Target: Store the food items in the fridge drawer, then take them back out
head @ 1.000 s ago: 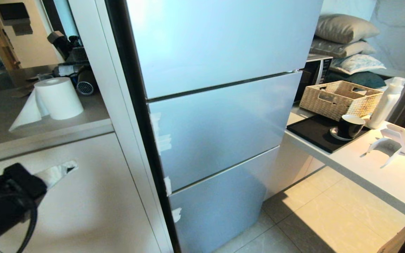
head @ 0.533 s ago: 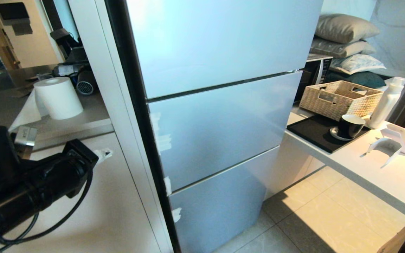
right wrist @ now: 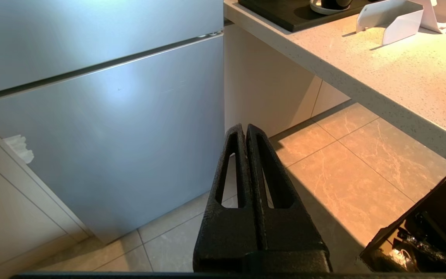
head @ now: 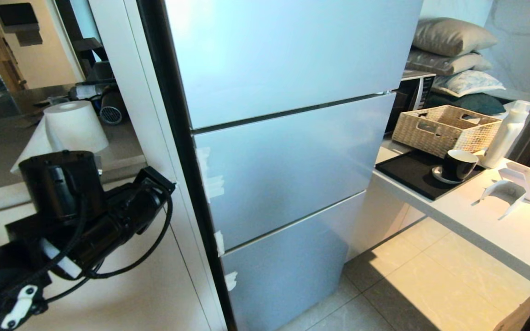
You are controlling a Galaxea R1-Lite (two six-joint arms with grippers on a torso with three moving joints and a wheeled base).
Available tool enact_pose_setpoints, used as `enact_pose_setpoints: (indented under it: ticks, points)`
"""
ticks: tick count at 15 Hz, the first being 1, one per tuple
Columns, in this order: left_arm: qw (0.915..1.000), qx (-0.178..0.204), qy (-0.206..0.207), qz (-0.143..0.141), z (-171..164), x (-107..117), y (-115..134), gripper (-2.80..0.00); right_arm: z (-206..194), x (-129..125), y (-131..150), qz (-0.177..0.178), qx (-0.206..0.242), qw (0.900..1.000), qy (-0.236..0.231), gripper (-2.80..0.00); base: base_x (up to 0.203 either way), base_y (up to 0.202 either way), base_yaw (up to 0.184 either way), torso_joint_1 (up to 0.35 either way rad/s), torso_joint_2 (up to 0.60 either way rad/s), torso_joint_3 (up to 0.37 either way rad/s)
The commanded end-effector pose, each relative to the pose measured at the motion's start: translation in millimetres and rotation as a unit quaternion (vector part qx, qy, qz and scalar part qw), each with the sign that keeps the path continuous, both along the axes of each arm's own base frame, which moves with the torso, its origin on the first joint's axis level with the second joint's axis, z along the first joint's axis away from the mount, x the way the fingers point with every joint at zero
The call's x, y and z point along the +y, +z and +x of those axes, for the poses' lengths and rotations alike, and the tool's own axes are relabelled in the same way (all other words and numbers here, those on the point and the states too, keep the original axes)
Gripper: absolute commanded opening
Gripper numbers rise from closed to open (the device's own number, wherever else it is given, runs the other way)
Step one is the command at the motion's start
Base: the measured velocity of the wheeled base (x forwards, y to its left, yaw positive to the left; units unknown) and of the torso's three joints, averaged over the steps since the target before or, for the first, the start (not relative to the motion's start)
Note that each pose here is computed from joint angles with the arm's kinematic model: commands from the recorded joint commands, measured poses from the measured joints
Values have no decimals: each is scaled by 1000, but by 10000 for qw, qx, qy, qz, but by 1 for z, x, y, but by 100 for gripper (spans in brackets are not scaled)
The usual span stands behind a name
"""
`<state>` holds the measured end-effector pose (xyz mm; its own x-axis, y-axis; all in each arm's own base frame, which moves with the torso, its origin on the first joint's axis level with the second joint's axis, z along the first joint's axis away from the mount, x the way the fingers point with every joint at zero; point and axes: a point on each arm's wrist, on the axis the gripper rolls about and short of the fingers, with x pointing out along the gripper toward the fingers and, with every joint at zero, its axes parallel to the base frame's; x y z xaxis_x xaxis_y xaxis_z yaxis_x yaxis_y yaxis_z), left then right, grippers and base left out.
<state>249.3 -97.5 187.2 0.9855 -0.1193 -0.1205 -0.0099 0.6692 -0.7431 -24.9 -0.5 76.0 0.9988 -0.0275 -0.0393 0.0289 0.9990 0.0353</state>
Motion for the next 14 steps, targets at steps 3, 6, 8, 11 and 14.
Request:
enact_pose_setpoints:
  ticks: [3, 6, 8, 11, 14]
  points:
    - [9998, -18, 97, -180, 26, -12, -20, -280, 0, 0, 0, 2, 10, 10000, 0, -280, 0, 0, 0, 0, 0, 0]
    - [9996, -91, 112, -235, 40, -16, -19, -280, 0, 0, 0, 2, 10, 10000, 0, -280, 0, 0, 0, 0, 0, 0]
    - [9992, -117, 130, -369, 51, -20, -22, -280, 0, 0, 0, 2, 10, 10000, 0, -280, 0, 0, 0, 0, 0, 0]
    - [9988, -57, 139, -476, 65, -26, -32, -280, 0, 0, 0, 2, 10, 10000, 0, -280, 0, 0, 0, 0, 0, 0]
    - [9984, -77, 133, -542, 69, -28, -37, -280, 0, 0, 0, 2, 10, 10000, 0, -280, 0, 0, 0, 0, 0, 0]
